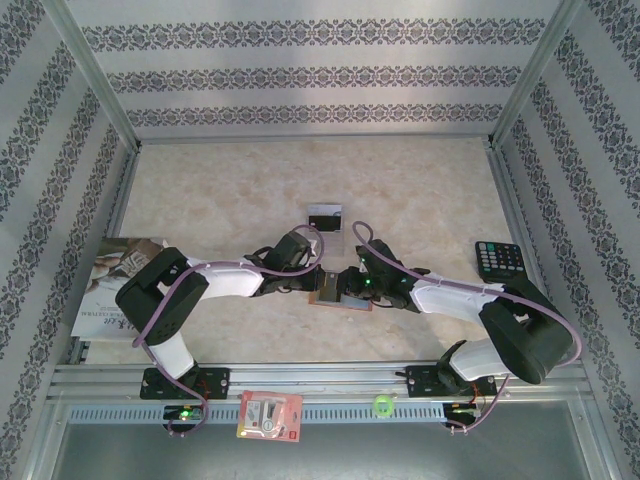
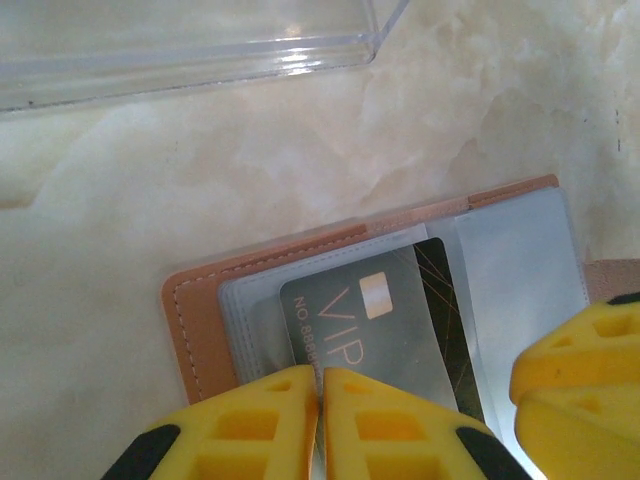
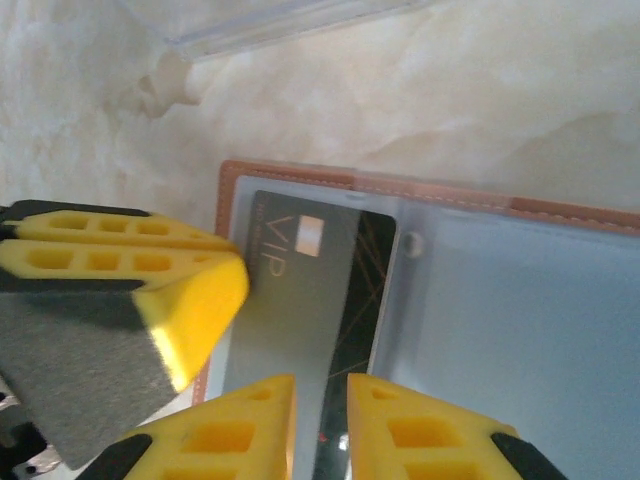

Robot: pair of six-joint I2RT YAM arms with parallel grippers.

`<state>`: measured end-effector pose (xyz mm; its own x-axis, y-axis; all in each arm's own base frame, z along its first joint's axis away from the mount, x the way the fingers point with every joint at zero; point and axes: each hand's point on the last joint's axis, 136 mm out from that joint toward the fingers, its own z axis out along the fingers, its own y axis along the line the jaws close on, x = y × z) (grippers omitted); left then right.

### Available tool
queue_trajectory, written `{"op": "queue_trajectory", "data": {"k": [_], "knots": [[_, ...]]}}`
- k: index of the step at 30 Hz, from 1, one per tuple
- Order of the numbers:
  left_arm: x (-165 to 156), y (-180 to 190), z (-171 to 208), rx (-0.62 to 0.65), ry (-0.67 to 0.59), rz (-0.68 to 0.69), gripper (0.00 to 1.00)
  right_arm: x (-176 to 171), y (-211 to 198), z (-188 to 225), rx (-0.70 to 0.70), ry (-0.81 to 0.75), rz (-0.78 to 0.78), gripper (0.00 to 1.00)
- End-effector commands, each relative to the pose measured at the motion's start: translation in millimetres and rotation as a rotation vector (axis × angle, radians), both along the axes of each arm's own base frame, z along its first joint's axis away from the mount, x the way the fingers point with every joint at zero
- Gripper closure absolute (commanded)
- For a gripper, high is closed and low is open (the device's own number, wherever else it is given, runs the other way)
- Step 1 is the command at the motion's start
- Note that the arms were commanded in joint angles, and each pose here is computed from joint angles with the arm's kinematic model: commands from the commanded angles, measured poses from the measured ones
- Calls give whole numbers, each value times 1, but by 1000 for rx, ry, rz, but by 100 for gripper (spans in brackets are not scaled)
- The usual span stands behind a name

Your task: Take the credit cards out of the card holder

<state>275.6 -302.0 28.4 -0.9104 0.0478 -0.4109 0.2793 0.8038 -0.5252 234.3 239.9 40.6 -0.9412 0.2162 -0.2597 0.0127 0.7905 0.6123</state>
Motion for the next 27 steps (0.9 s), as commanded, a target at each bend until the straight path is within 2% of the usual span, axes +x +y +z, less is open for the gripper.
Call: {"op": "queue_trajectory", "data": {"k": [1, 15, 19, 23, 27], "knots": [[-25, 25, -30, 84, 106, 15, 86, -2, -6, -11, 0, 38, -34, 78], [-28, 25, -28, 68, 113, 18, 88, 1, 9, -20, 114, 99, -55, 80], [-28, 25, -27, 68, 111, 17, 89, 1, 9, -22, 120, 106, -66, 86], [-28, 26, -26, 73, 106, 20, 89, 0, -1, -23, 108, 94, -94, 99], [-27, 27, -25, 73, 103, 21, 89, -4, -14, -25, 94, 80, -128, 100]]}}
